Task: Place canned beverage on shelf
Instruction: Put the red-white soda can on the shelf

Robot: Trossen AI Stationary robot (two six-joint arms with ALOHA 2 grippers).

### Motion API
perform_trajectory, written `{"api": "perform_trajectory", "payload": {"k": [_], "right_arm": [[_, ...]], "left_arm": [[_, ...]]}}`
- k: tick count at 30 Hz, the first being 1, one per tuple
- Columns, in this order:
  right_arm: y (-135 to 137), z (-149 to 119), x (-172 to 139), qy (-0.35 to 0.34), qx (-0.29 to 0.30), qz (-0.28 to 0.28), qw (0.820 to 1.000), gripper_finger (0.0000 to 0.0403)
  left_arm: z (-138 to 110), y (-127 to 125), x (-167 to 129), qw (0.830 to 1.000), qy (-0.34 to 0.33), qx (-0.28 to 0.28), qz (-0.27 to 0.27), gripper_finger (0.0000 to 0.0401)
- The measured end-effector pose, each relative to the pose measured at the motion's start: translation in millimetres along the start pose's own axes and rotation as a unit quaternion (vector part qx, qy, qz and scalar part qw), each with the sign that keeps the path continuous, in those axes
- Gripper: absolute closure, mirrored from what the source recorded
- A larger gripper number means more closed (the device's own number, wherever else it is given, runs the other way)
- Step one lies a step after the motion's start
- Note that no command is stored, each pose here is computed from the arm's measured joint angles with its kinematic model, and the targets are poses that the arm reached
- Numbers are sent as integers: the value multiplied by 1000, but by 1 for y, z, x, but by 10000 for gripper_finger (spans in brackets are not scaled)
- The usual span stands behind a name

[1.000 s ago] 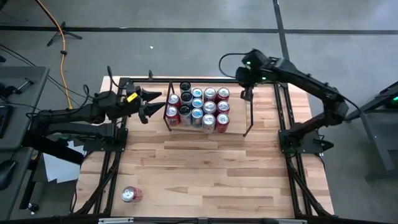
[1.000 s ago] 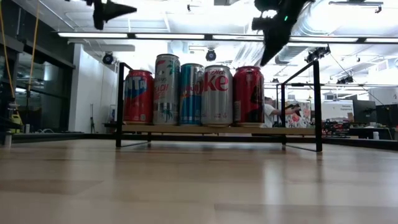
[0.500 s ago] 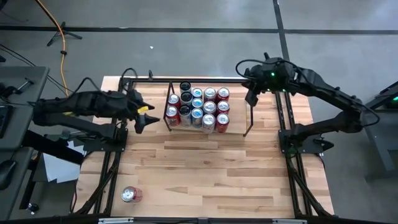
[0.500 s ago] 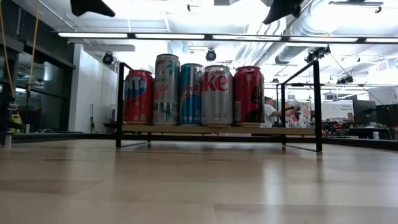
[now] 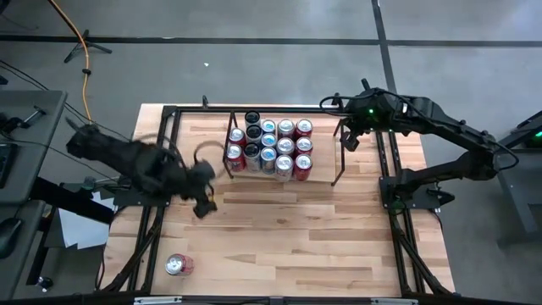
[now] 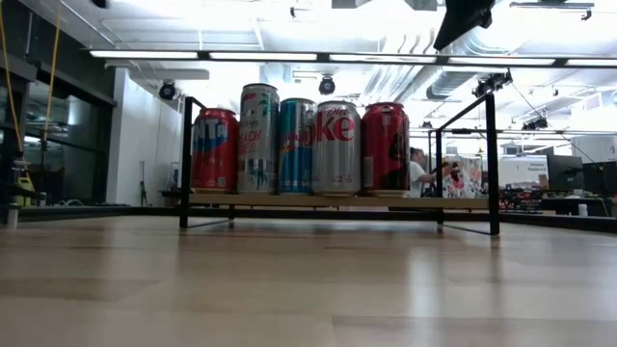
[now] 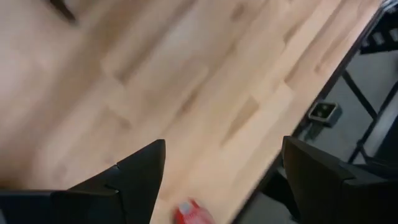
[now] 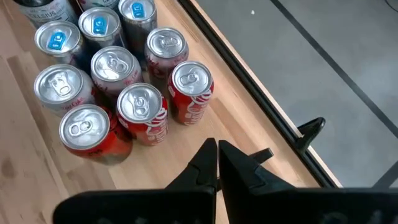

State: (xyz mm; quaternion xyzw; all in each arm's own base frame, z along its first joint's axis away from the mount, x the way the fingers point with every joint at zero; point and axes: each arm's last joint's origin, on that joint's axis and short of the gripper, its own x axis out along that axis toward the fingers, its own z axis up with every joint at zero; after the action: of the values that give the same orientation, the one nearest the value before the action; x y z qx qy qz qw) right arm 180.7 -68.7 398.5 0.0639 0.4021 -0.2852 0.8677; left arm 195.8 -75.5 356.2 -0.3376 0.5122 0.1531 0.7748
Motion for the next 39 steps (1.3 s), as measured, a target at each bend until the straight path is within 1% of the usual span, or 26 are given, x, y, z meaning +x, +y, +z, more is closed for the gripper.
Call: {"api": "perform_trajectory", "payload": {"k": [2,5,9,11,14,17,20,25,31,36,38,39], "right_arm": [[0,0,0,0,-1,0,1000,403],[0,0,0,0,-12,0,1000,403],[0,0,0,0,-22,2,1000,403],[0,0,0,0,-22,4,1000,403],[1,0,0,2,-23,19,1000,403],[2,0,0,3,-23,29,999,403],[2,0,0,3,-24,30,999,403],[2,0,0,3,-23,30,999,403],[2,0,0,3,-22,30,999,403],[2,0,0,3,-21,30,999,403],[2,0,0,3,-15,30,999,403],[2,0,0,3,-12,30,999,403]], "left_arm": [[-11,-15,10,999,29,-30,6,126],[-34,-36,21,995,69,-67,17,126],[-75,-58,32,986,109,-121,48,126],[-96,-63,36,979,124,-144,75,126],[-124,-69,44,970,130,-173,108,126],[-145,-72,51,963,142,-185,137,126],[-161,-73,60,958,149,-184,161,126],[-177,-75,71,958,141,-169,184,126],[-178,-75,83,964,117,-147,188,126],[-182,-64,94,955,138,-151,217,126],[-183,-59,98,952,135,-149,232,126],[-183,-58,101,953,127,-147,232,126]]}}
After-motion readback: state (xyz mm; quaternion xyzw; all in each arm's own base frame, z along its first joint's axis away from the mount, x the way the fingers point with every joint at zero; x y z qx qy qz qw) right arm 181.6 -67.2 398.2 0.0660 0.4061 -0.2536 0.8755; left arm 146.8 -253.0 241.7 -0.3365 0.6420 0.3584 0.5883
